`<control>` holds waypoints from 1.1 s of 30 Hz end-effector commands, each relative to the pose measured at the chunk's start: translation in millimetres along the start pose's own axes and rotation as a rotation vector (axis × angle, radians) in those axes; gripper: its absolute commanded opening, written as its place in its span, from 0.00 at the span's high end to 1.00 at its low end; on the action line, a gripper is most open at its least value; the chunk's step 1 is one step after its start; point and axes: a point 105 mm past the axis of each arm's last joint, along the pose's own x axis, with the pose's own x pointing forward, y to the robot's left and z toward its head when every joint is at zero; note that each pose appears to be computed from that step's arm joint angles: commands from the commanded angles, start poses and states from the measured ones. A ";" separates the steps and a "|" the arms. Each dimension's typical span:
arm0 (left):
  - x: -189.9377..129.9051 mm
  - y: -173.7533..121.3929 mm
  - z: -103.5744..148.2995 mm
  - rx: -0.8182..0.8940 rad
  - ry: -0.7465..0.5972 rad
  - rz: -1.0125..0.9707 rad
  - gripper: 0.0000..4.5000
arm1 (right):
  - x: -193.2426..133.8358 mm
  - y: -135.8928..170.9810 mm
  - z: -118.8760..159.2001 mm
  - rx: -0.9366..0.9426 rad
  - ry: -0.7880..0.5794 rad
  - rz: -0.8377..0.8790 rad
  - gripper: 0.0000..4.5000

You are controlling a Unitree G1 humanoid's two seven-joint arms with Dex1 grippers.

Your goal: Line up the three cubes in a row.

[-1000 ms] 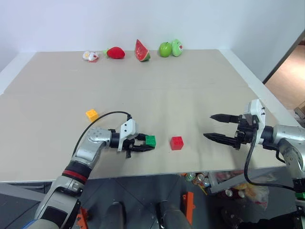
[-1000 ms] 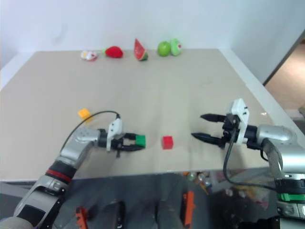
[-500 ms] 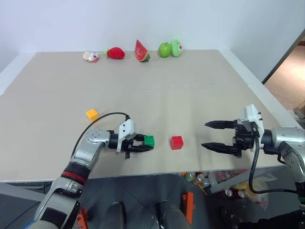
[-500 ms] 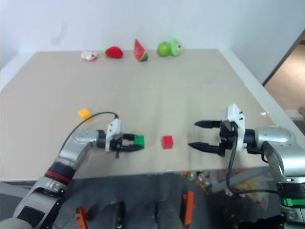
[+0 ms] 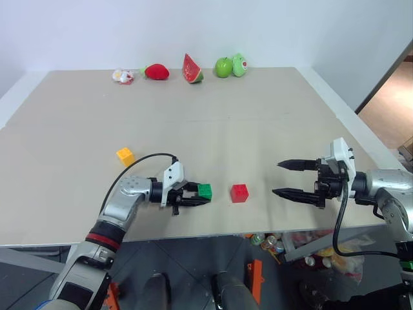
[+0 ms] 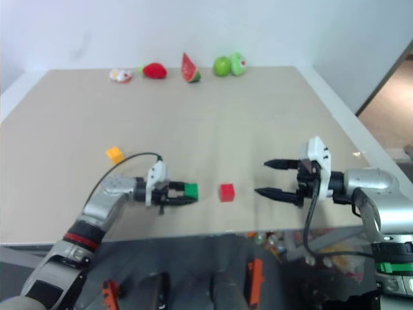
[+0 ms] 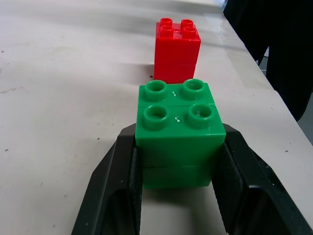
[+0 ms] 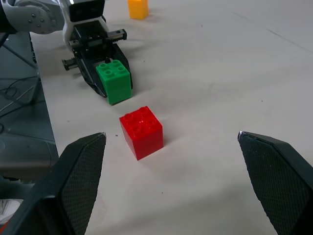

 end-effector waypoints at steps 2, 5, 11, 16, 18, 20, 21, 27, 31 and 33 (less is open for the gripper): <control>-0.2 -2.5 5.1 0.031 -0.010 -0.010 0.70 | -1.3 -1.9 9.3 -0.039 -0.020 -0.004 0.00; -1.0 -3.1 0.2 0.031 0.008 -0.008 0.70 | -1.1 -2.9 9.0 -0.039 -0.022 -0.010 0.00; -5.3 -1.2 -8.7 0.075 0.053 0.021 0.17 | -0.1 -4.3 9.9 -0.039 -0.028 -0.013 0.00; -30.7 -4.8 -8.8 0.059 0.063 0.054 0.10 | -2.0 -6.6 13.4 -0.042 -0.034 -0.016 0.00; -48.2 -7.2 -9.3 0.049 0.078 0.084 0.10 | -3.3 -7.0 15.0 -0.046 -0.032 -0.016 0.00; -71.4 -6.6 -10.2 0.032 0.098 0.151 0.10 | -4.4 -7.1 17.2 -0.051 -0.032 -0.013 0.00; -83.5 -5.7 -10.0 0.018 0.103 0.192 0.10 | -4.9 -6.9 18.6 -0.053 -0.033 -0.011 0.00; -161.2 -10.2 -10.7 -0.053 0.128 0.469 0.10 | 8.7 2.0 39.3 -0.114 -0.086 0.035 0.00; -198.4 -8.8 -13.5 -0.086 0.106 0.644 0.10 | 40.3 27.1 65.8 -0.130 -0.205 0.129 0.00; -216.8 -3.4 -21.6 -0.108 0.096 0.759 0.10 | 65.4 42.1 71.5 -0.133 -0.242 0.177 0.00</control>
